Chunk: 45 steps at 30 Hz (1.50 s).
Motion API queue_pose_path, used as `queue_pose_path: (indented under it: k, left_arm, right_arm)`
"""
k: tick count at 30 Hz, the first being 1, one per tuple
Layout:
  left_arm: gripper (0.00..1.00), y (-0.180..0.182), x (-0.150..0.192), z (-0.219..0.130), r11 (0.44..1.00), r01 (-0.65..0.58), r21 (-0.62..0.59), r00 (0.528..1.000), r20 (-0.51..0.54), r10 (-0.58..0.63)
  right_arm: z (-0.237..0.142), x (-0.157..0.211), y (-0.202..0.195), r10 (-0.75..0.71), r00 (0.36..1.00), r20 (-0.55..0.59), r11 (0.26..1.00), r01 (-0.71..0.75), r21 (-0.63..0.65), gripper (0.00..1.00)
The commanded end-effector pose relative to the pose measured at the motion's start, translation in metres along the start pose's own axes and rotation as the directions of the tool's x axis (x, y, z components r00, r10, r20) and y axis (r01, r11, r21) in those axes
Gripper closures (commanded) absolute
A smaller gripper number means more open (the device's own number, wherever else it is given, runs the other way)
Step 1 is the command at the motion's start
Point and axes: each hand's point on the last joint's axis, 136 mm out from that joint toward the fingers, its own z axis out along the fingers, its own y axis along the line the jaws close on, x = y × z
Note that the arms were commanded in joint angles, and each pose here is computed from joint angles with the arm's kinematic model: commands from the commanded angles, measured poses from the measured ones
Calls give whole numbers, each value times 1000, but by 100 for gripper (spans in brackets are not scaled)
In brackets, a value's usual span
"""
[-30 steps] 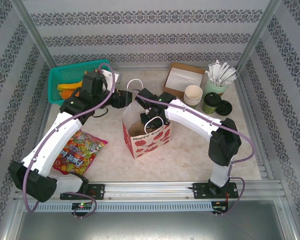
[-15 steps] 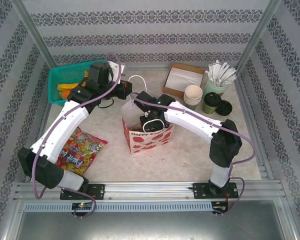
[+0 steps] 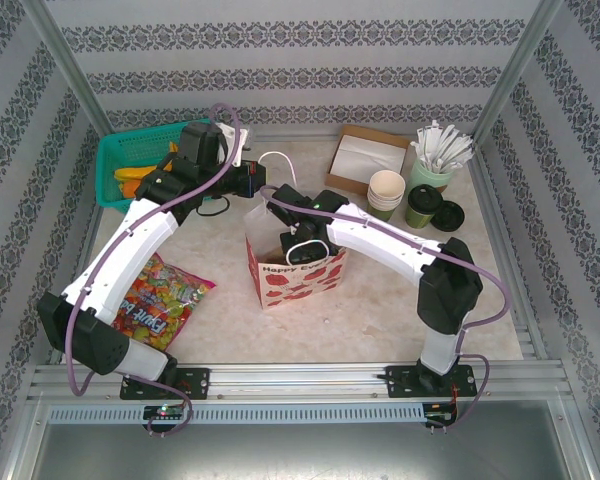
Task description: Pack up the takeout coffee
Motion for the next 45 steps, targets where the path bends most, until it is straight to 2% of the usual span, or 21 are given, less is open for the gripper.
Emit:
queue_pose_path:
  k: [1, 12, 21, 27, 31, 37, 41, 45]
  left_arm:
    - [100, 2, 1, -9, 1000, 24, -18, 1000, -2, -24]
    - [100, 2, 3, -5, 1000, 23, -14, 1000, -19, -24]
    - [100, 0, 5, -4, 1000, 16, -1, 999, -31, -16]
    - [100, -4, 5, -3, 1000, 12, 21, 999, -43, -11]
    - [100, -2, 5, -2, 1000, 9, 14, 999, -48, -8]
    - [100, 0, 5, 0, 1000, 5, 7, 999, -52, -5]
    - [100, 0, 4, 1, 1000, 0, 4, 999, -54, 0]
    - [100, 0, 4, 1, 1000, -3, 3, 998, -55, 3]
  right_arm:
    - [17, 3, -8, 13, 1000, -26, 998, -12, 58, 79]
    - [40, 12, -10, 17, 996, -82, 997, -10, 81, 70]
    - [56, 15, -12, 19, 995, -101, 996, -10, 90, 67]
    - [65, 19, -15, 25, 993, -113, 995, -13, 102, 54]
    - [49, 11, -5, -8, 998, -58, 998, 12, 60, 38]
    - [14, 6, -1, -26, 1000, 4, 1000, 25, 13, 20]
    - [2, 10, -6, -43, 999, 6, 999, 43, 20, 17]
    - [-3, 13, -9, -58, 998, 4, 998, 58, 33, 20]
